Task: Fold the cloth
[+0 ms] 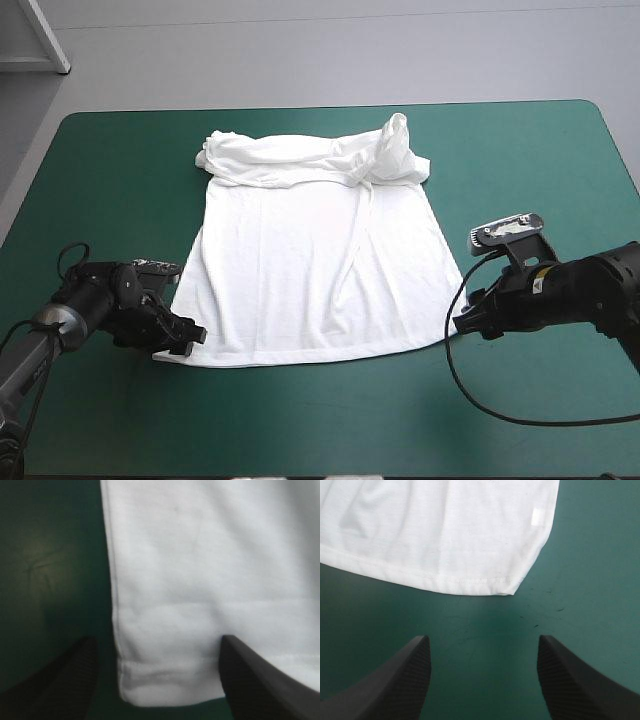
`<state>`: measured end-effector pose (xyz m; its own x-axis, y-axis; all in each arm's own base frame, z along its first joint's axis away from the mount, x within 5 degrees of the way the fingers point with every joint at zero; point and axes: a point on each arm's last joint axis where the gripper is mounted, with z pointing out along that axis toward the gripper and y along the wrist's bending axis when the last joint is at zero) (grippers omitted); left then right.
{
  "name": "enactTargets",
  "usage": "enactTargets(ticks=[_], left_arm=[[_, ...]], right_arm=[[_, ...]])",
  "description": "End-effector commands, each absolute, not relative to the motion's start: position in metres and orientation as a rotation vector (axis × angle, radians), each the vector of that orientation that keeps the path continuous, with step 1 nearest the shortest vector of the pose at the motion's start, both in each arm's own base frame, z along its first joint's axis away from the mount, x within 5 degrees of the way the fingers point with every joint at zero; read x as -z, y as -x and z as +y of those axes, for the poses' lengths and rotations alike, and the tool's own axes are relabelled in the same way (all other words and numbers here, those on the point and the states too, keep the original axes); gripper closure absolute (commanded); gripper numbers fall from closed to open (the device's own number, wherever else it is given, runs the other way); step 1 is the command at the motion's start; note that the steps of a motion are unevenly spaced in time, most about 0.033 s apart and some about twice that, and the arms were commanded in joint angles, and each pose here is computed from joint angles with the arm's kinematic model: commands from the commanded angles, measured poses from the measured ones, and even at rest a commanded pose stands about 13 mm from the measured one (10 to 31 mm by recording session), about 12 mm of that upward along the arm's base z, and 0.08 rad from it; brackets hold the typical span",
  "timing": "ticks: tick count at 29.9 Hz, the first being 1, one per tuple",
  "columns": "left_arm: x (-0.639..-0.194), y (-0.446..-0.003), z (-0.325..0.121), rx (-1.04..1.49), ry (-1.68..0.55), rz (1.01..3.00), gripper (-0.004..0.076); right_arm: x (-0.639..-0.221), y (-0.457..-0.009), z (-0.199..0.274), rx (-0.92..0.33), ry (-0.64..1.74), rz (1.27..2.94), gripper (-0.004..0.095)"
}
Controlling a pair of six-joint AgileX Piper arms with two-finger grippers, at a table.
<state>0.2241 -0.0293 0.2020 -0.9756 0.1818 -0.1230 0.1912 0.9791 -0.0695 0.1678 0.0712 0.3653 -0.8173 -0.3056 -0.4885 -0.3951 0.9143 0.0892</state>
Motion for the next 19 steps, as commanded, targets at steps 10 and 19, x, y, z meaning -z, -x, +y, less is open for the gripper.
enactTargets(ticks=[10, 19], left_arm=[[-0.188, -0.230, -0.043, 0.315, -0.266, 2.996, 0.0703], [-0.188, -0.230, -0.042, 0.305, -0.283, 2.994, 0.0705]], right_arm=[[-0.352, -0.181, 0.071, -0.226, 0.432, 2.465, 0.0328], [-0.297, -0.216, 0.083, -0.212, 0.442, 2.592, 0.0328]])
